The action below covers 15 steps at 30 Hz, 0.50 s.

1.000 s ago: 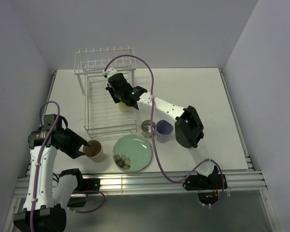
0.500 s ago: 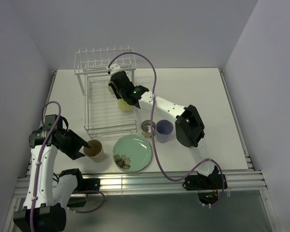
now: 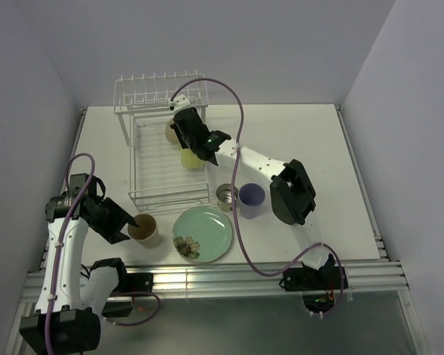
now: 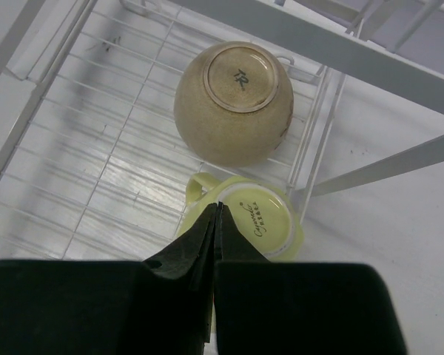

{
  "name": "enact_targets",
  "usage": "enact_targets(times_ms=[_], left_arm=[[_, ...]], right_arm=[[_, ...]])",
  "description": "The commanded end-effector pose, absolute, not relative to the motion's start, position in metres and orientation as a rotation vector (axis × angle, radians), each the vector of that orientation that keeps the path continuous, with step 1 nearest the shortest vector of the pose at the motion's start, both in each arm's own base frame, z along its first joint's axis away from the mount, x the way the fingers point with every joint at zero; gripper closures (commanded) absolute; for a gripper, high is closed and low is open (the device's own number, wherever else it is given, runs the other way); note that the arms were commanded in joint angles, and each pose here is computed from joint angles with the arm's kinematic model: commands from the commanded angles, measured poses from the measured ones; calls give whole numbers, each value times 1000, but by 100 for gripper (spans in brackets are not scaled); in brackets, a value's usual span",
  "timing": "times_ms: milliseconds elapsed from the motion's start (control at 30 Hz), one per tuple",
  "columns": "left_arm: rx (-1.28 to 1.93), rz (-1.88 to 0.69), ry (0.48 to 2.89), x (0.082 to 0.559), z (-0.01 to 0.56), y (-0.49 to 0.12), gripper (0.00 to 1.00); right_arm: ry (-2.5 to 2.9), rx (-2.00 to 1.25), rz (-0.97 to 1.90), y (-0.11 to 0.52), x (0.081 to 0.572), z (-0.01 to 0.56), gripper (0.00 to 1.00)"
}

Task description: Load the mixed dishes into the dish rack

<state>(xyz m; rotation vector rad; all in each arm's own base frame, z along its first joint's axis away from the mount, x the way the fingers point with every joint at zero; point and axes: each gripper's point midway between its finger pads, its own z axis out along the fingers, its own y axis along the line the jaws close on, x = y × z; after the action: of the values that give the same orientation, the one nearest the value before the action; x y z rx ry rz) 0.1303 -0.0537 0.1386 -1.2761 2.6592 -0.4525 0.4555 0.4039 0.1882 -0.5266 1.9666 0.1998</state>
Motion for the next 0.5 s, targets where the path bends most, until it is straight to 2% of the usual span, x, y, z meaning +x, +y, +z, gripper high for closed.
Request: enact_targets(times_ms=[0,467], left_arm=[[-1225,-431,2650,134,145,-49,49],[-1246,-420,2660,132,139,-49,50]], right_arm=[[1913,-442,192,385,461,225,100],[1972,-446,215,377,451,203,100]])
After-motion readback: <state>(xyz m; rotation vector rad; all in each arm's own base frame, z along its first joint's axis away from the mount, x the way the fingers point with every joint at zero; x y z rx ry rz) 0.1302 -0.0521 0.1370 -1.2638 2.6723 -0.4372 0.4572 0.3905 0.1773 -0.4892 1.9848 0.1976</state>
